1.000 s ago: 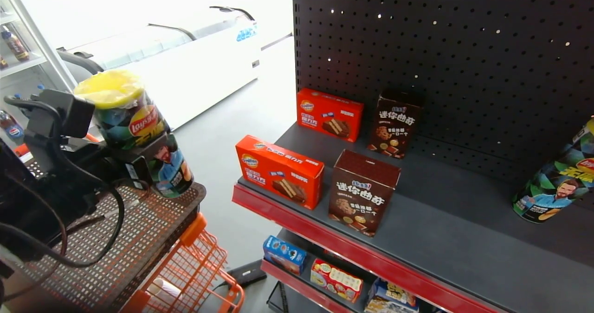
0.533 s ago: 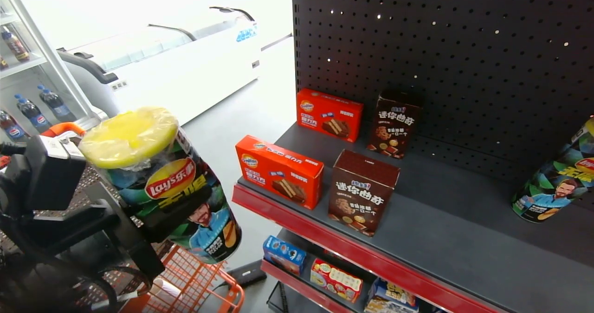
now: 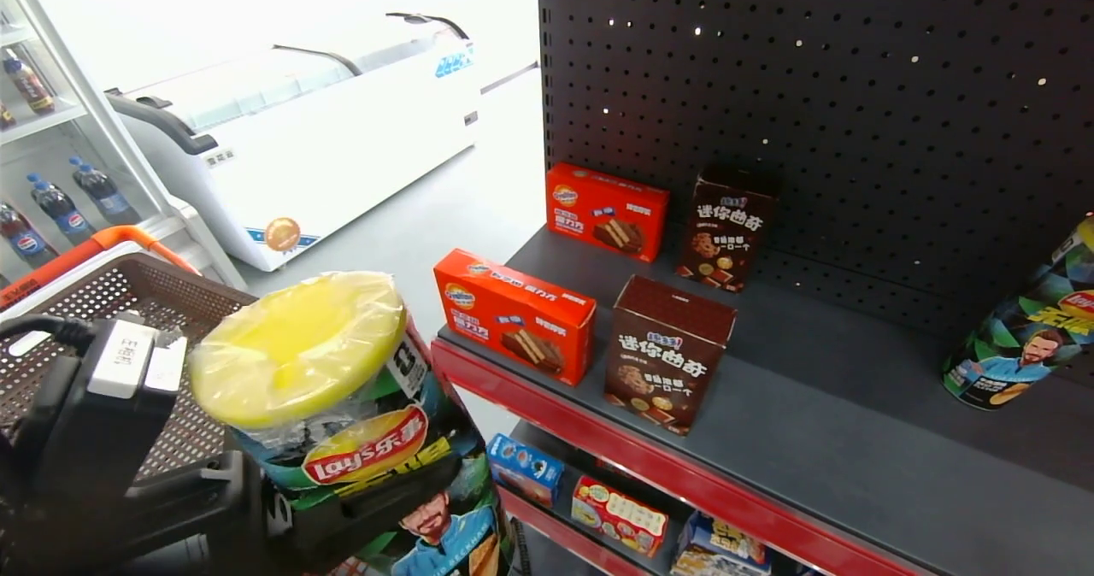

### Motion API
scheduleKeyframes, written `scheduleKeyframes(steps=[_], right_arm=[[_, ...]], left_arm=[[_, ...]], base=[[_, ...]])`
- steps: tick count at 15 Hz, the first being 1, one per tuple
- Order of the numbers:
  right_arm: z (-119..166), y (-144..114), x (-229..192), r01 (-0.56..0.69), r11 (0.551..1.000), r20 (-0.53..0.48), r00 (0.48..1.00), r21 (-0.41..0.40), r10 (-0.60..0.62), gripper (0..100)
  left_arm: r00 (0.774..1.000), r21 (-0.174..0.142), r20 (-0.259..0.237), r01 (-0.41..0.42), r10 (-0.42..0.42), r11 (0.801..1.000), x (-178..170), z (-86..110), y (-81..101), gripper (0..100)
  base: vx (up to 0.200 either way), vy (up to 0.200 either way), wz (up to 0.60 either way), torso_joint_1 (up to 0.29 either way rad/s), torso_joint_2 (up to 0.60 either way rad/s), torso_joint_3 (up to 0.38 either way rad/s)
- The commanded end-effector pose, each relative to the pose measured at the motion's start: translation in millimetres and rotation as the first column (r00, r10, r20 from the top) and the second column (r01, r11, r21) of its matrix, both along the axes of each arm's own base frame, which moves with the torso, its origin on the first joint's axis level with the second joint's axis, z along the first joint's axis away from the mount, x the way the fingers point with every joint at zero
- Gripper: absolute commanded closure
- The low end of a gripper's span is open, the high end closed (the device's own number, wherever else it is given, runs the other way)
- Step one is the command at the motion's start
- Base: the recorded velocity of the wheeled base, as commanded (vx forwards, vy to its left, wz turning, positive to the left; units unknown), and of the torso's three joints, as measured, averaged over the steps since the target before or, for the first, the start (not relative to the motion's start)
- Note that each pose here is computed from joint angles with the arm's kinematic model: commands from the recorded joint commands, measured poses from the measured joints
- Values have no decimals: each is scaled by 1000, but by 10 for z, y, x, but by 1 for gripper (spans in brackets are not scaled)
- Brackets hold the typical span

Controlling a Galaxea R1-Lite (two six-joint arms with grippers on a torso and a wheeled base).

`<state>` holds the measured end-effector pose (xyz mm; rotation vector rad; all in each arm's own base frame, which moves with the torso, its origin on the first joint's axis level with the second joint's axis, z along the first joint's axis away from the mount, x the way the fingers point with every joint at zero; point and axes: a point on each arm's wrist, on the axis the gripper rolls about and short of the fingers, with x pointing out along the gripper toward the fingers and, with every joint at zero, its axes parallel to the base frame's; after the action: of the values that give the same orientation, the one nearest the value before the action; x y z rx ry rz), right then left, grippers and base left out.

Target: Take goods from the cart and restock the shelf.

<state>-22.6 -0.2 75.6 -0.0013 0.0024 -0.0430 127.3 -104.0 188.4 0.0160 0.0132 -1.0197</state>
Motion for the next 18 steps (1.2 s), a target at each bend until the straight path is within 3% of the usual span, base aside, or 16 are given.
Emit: scheduleKeyframes(steps=[1, 6, 10, 12, 18], right_arm=[[1, 0, 1, 0, 1000, -1, 1000, 0, 0, 0], [-1, 0, 1, -2, 1000, -2, 1000, -2, 2, 0], [-1, 0, 1, -2, 1000, -2, 1000, -2, 2, 0], [-1, 0, 1, -2, 1000, -2, 1000, -2, 2, 0], [-1, 0, 0, -2, 1000, -1, 1000, 0, 2, 0]], left_arm=[[998, -6, 4, 59, -59, 998, 13, 33, -38, 100], [973, 2, -25, 231, -231, 973, 31, -13, -158, 100], [968, -6, -8, 249, -249, 968, 176, 81, -292, 100], [956, -14, -14, 292, -292, 956, 135, 99, -373, 100], [940, -17, -24, 340, -340, 940, 79, 87, -401, 100]], base=[[0, 0, 0, 0, 0, 0], [0, 0, 0, 0, 0, 0], [0, 0, 0, 0, 0, 0], [0, 0, 0, 0, 0, 0], [0, 0, 0, 0, 0, 0]])
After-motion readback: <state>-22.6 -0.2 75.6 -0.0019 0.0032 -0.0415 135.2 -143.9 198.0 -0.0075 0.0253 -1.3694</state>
